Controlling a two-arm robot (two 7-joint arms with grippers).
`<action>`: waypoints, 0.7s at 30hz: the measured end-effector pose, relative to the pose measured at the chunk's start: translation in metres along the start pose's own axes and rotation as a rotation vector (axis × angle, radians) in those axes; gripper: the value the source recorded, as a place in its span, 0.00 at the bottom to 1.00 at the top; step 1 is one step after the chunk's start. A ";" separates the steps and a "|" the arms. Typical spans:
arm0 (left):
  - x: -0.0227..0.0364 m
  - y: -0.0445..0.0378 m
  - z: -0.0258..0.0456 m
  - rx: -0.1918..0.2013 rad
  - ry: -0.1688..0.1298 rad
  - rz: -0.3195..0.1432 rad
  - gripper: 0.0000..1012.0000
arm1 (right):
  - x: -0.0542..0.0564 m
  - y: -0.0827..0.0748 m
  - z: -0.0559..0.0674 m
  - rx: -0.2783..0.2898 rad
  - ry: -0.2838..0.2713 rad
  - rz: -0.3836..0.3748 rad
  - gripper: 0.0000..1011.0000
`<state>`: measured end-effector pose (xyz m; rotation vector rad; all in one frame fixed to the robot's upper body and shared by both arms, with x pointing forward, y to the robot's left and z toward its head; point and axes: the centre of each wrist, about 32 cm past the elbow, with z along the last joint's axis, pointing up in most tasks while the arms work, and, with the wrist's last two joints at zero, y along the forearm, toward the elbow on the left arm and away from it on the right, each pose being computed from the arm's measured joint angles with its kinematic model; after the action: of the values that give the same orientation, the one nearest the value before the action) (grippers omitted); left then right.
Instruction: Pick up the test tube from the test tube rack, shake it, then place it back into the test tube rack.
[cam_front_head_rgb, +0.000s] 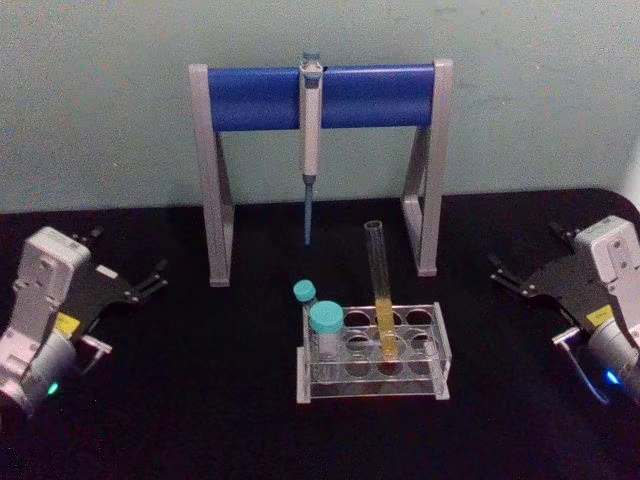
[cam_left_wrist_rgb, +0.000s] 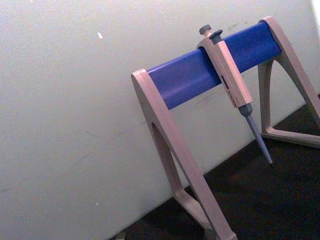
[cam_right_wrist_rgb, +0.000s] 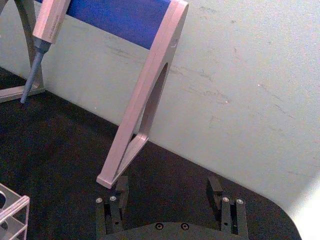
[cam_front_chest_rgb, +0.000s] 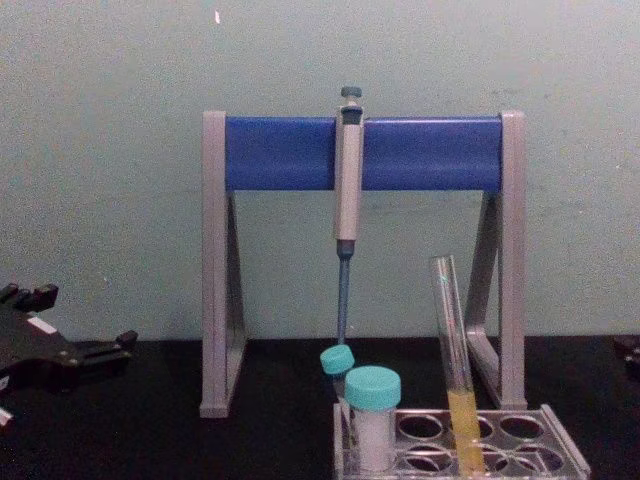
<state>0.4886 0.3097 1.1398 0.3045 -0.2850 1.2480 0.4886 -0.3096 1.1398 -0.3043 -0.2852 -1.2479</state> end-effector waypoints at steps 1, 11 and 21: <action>0.0000 0.0000 0.0000 0.000 0.000 0.000 1.00 | 0.000 0.000 0.000 0.000 0.000 0.000 0.99; 0.0000 0.0000 0.0000 0.000 0.000 0.000 1.00 | 0.000 0.000 0.000 0.000 0.000 0.000 0.99; 0.0000 0.0000 0.0000 0.000 0.000 0.000 1.00 | 0.000 0.000 0.000 0.000 0.000 0.000 0.99</action>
<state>0.4886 0.3097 1.1398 0.3044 -0.2850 1.2480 0.4886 -0.3097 1.1398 -0.3045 -0.2851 -1.2480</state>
